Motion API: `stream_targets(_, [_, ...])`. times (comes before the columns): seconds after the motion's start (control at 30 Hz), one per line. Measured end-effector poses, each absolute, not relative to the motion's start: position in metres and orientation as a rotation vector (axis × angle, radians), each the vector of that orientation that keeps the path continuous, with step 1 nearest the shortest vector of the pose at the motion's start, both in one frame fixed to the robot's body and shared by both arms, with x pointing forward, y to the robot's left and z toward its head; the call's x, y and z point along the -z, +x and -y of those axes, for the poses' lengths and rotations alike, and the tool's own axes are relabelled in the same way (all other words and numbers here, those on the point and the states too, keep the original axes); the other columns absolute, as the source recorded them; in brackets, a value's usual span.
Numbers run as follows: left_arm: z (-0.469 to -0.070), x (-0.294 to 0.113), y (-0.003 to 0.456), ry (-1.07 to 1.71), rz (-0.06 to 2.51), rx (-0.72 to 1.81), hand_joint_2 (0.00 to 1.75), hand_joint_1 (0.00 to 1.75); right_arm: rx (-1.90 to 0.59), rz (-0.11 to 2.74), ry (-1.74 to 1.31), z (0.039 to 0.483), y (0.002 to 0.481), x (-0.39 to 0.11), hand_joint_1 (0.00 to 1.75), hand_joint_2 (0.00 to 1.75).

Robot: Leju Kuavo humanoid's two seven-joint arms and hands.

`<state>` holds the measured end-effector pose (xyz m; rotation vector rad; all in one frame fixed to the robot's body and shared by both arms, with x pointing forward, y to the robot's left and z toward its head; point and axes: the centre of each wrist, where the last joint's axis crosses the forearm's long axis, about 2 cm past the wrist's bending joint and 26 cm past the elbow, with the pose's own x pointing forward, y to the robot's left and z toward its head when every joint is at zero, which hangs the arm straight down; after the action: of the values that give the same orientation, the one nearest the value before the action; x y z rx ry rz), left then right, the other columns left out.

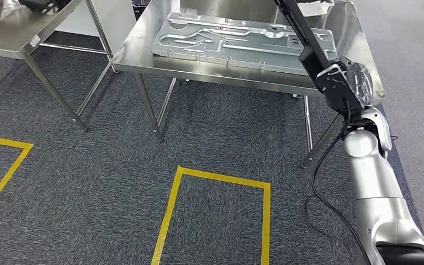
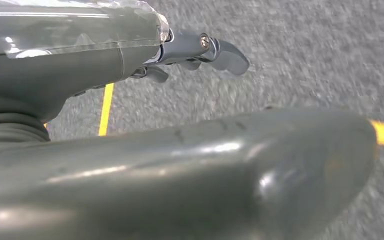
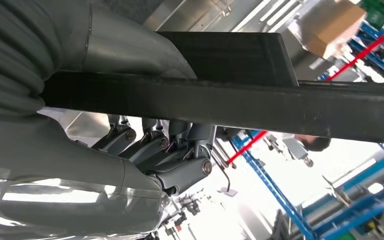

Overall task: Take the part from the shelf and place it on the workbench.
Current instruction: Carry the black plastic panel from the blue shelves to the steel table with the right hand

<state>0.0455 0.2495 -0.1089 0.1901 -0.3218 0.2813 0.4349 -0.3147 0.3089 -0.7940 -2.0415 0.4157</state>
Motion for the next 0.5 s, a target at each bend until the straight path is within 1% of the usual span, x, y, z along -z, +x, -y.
stream_targets(0.3, [-0.248, 0.109, 0.046, 0.186, 0.323, -0.291, 0.00, 0.00, -0.462, 1.985, -0.771, 0.316, 0.446, -0.307, 1.75, 1.75])
stream_targets(0.5, [-0.248, 0.109, 0.047, 0.186, 0.327, -0.292, 0.00, 0.00, -0.495, 1.963, -0.795, 0.308, 0.456, -0.322, 1.75, 1.75])
